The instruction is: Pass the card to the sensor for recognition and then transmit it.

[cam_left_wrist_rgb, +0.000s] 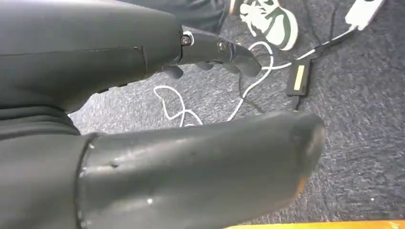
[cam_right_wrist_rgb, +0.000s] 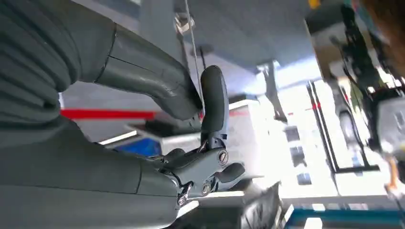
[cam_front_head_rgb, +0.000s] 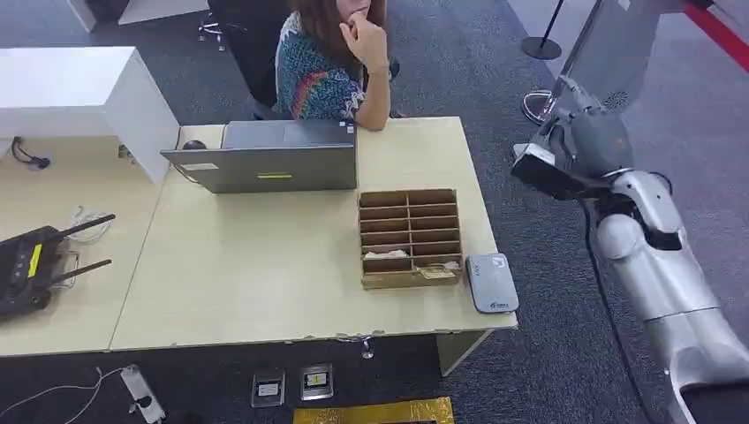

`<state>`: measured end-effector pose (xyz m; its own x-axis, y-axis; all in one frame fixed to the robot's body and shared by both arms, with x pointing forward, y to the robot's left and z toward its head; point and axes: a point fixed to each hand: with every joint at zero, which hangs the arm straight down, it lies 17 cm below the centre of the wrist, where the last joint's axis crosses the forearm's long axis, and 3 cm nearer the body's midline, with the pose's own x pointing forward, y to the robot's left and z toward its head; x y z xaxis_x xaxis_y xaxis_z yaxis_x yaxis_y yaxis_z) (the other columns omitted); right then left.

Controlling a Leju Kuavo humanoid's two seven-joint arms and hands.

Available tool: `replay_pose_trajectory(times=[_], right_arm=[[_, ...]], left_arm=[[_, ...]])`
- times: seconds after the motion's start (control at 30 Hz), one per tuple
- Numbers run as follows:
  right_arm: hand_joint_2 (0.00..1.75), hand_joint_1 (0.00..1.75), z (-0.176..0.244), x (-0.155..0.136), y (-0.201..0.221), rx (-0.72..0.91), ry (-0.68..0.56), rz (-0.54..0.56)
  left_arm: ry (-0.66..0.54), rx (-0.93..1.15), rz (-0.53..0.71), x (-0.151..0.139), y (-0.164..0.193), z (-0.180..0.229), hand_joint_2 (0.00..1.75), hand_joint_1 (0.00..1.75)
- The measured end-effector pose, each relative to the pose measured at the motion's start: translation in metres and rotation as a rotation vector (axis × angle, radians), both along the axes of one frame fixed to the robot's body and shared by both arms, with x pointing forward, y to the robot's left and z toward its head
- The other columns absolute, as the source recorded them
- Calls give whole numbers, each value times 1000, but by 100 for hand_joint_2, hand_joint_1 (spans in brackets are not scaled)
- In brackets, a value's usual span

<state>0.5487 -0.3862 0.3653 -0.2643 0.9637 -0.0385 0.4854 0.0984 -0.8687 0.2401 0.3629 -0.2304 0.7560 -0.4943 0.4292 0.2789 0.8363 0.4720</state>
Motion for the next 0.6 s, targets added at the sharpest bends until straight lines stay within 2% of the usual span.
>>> replay_pose_trajectory(times=[0.13, 0.23, 0.4, 0.6], right_arm=[[175, 175, 66, 16, 0, -17, -95, 21], [175, 175, 91, 32, 14, -16, -112, 49], [175, 175, 97, 63, 50, 7, -72, 98], [175, 175, 83, 93, 95, 36, 14, 130]], left_arm=[[0, -2, -47, 14, -8, 4, 0, 0], [-8, -4, -77, 28, -13, 9, 0, 0], [-19, -2, -117, 43, -21, 15, 0, 0], [-25, 4, -148, 49, -27, 18, 0, 0]])
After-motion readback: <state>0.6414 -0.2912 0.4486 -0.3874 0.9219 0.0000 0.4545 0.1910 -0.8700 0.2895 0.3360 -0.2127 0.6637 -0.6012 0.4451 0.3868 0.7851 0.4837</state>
